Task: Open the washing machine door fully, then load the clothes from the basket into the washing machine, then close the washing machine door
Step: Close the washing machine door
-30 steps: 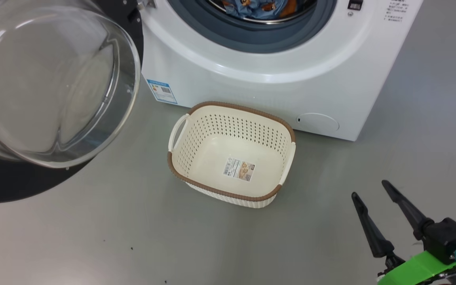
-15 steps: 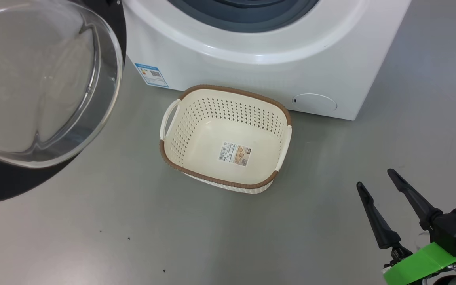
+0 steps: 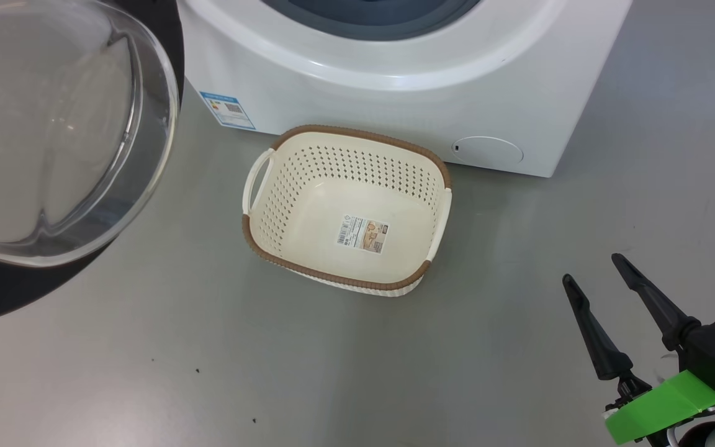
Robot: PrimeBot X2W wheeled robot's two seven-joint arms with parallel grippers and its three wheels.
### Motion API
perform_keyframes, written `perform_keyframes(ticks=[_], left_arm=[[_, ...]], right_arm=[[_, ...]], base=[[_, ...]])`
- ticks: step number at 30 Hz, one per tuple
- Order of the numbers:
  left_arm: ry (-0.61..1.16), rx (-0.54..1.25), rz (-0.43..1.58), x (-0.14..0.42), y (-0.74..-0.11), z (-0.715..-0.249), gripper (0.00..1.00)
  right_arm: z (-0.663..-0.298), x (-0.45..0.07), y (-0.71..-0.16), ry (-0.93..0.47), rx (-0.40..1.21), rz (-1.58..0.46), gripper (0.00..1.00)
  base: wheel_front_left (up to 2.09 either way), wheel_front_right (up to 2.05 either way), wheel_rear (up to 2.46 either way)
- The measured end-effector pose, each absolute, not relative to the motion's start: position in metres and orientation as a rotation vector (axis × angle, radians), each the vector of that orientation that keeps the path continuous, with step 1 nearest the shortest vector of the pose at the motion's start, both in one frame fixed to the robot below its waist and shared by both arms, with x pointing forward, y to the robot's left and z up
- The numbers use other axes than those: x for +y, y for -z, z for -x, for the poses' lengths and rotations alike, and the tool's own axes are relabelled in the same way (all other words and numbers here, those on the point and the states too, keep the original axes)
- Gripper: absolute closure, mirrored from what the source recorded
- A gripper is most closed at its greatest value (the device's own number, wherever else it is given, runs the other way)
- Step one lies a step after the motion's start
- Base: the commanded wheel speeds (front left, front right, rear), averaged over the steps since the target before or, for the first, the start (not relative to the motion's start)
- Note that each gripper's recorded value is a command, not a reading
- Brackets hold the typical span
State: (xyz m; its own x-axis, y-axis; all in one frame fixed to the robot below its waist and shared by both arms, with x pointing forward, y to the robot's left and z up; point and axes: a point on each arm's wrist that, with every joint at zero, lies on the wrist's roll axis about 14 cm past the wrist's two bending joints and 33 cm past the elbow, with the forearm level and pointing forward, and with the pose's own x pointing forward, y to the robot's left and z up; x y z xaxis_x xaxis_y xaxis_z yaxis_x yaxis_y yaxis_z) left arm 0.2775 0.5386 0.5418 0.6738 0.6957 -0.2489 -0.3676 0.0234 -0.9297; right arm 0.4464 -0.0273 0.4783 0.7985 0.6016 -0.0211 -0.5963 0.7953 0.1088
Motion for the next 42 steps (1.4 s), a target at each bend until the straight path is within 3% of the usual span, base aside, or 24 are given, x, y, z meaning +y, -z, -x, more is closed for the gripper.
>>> perform_keyframes(ticks=[9,42], left_arm=[[-0.838,-0.3,1.303,0.539,-0.54,-0.285,1.0],[-0.481,-0.044,1.334,0.472,-0.535,-0.291,1.0]], right_arm=[[-0.448,-0.033,-0.475,-0.638,0.068,-0.085,0.0],[-0.444,-0.027,-0.489,-0.632,0.023,-0.114,0.0]], base=[[0.0,0.0,0.0],[0.0,0.0,0.0]])
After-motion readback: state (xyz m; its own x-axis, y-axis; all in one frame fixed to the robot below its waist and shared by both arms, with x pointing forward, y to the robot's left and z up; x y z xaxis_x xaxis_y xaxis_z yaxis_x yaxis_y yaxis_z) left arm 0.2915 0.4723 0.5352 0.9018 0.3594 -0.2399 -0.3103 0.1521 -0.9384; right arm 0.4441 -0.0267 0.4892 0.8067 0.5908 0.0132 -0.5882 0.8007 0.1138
